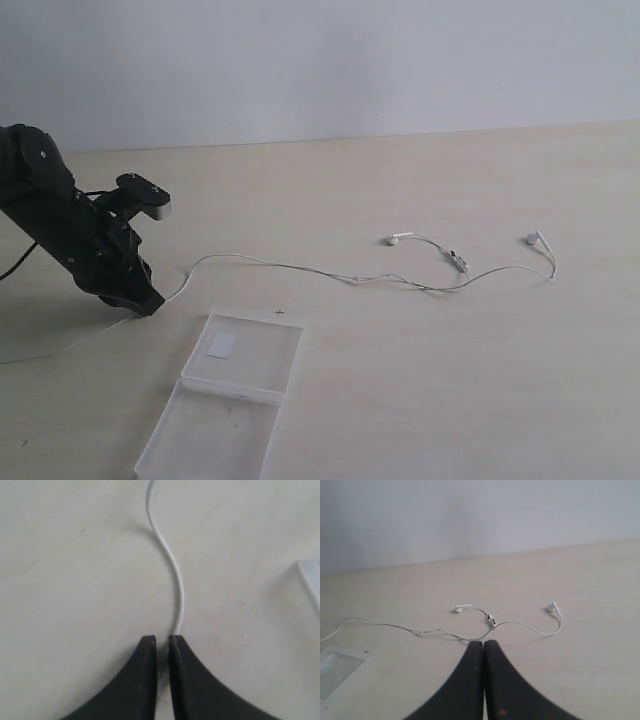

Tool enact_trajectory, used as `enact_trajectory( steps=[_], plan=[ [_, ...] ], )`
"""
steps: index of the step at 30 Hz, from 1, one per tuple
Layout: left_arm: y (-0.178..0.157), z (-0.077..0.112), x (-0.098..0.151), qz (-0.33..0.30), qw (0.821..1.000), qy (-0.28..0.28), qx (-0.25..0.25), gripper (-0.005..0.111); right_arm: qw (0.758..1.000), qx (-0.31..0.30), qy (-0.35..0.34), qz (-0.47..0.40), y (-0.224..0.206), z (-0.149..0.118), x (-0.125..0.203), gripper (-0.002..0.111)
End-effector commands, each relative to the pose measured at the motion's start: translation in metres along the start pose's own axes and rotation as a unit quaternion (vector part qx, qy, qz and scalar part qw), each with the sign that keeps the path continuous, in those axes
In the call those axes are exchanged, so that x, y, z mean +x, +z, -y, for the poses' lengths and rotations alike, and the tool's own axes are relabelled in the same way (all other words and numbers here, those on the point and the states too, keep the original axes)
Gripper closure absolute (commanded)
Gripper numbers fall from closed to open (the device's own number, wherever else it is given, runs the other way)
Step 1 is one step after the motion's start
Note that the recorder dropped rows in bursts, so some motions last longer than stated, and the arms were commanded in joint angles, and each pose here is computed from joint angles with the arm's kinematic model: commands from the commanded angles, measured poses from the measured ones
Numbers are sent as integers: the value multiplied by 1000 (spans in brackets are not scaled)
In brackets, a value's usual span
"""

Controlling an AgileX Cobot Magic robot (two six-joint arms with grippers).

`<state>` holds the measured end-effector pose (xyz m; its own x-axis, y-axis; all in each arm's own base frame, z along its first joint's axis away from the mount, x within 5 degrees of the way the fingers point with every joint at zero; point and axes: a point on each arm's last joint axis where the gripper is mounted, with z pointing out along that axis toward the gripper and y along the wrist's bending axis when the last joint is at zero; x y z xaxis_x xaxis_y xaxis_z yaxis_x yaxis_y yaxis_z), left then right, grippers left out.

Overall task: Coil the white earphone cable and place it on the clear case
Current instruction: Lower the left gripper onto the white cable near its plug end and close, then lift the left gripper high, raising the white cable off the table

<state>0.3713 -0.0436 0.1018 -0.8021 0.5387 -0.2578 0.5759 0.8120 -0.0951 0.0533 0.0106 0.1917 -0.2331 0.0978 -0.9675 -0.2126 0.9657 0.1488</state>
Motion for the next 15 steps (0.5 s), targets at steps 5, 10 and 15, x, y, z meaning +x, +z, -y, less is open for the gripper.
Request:
enact_trajectory(
  steps=[5,10,15],
  plan=[
    [21,3,14,-48,998,20,17,98,1000,2,-2,6,0,0,0,108],
    [18,6,14,-51,998,11,28,107,1000,2,-2,6,0,0,0,108],
    [-19,12,-1,12,1000,-14,24,107,1000,2,-2,6,0,0,0,108]
  ],
)
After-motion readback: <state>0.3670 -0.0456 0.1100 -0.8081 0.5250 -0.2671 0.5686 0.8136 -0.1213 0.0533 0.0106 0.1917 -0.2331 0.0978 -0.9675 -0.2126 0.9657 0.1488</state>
